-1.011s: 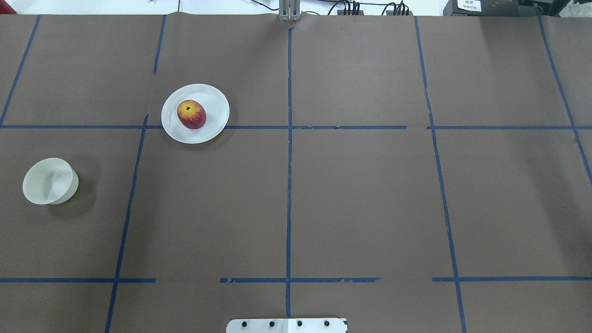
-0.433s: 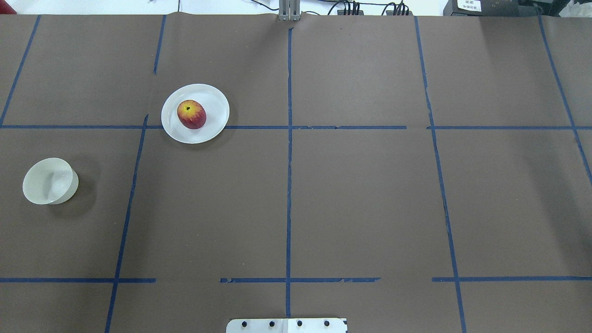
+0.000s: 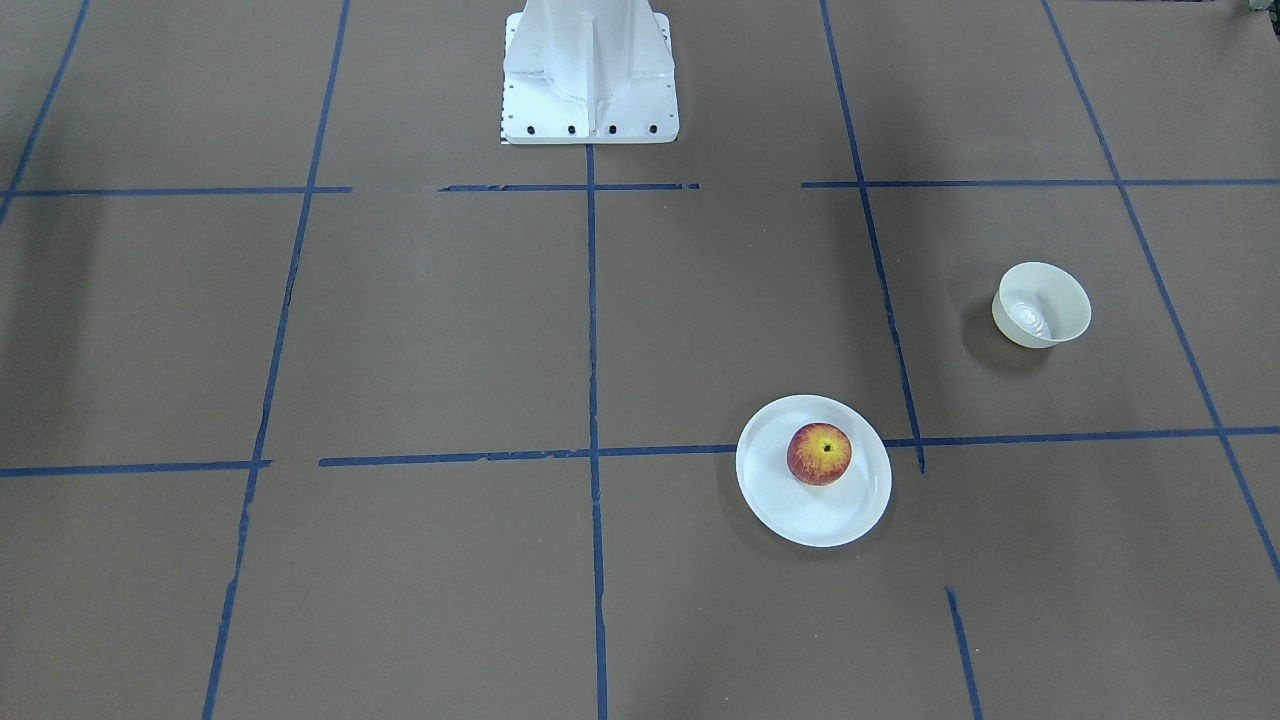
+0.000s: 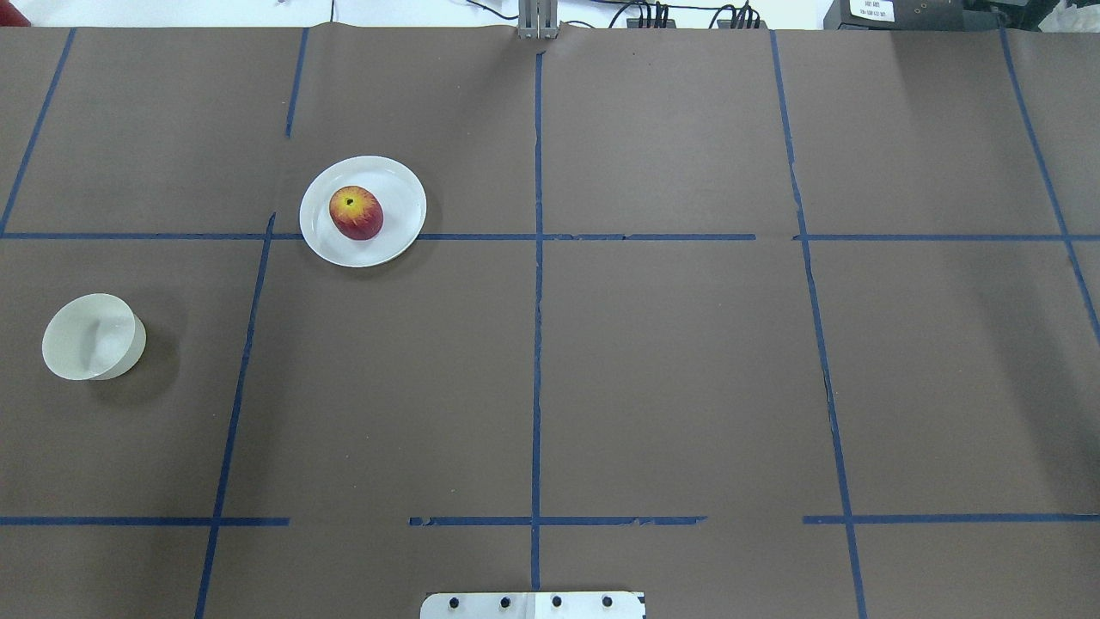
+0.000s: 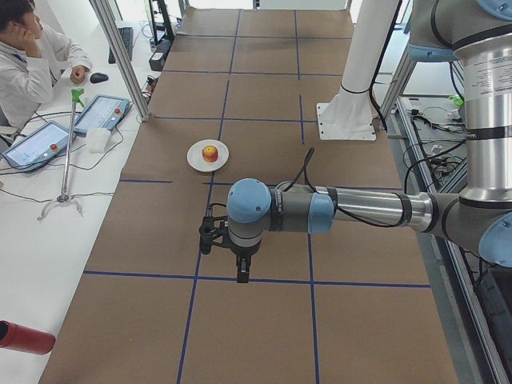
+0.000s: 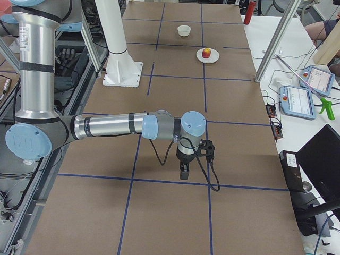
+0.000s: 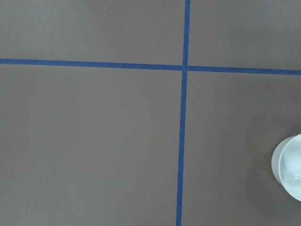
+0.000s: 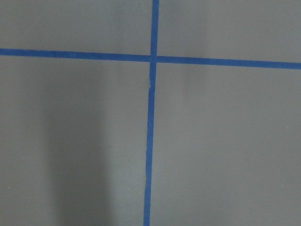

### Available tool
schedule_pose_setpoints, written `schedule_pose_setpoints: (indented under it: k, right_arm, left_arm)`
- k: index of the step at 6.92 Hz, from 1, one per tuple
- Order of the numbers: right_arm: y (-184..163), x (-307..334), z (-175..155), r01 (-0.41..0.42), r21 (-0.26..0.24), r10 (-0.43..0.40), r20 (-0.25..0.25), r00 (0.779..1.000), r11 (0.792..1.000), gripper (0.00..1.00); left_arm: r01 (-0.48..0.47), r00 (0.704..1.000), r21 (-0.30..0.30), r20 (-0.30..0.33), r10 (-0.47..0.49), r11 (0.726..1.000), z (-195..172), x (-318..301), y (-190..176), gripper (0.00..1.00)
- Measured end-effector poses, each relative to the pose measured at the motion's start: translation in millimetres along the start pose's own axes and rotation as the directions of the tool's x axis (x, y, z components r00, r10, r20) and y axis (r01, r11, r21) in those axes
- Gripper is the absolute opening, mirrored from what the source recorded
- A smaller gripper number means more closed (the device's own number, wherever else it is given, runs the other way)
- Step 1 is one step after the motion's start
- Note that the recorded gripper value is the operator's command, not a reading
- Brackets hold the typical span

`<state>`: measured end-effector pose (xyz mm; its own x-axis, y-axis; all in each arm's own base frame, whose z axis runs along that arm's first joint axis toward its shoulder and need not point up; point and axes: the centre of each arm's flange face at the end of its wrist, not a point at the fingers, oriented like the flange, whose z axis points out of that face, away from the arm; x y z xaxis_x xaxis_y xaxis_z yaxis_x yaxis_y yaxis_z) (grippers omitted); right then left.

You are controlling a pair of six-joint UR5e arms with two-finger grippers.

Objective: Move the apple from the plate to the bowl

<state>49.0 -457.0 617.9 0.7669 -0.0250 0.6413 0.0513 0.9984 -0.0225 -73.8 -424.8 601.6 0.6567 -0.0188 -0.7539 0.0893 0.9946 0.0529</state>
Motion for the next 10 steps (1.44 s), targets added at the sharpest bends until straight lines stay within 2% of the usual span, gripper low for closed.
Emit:
schedule_pose_setpoints:
  k: [2,4,7,8,10]
  right_arm:
    - [0.0,0.0,0.0,0.000,0.000,0.000,0.000,1.000,1.000,1.00]
    - [0.0,-0.1,-0.1,0.000,0.000,0.000,0.000,1.000,1.000,1.00]
    - [0.0,-0.2,-0.2,0.000,0.001,0.000,0.000,1.000,1.000,1.00]
    - [0.0,-0.3,-0.4,0.000,0.001,0.000,0.000,1.000,1.000,1.00]
    - [-0.1,-0.5,-0.6,0.001,0.002,-0.001,0.000,1.000,1.000,1.00]
  left_arm:
    - [0.032,0.998,-0.035,-0.057,-0.034,0.999,46.6,107.1,-34.0,1.00]
    - [0.105,0.988,-0.081,-0.104,-0.113,0.991,79.0,239.0,-67.7,1.00]
    - [0.211,0.973,-0.119,-0.073,-0.221,0.970,147.0,420.1,-88.8,1.00]
    - [0.245,0.966,-0.131,-0.054,-0.254,0.961,171.3,459.8,-109.7,1.00]
    - [0.312,0.949,-0.105,-0.005,-0.314,0.944,202.8,506.1,-128.4,1.00]
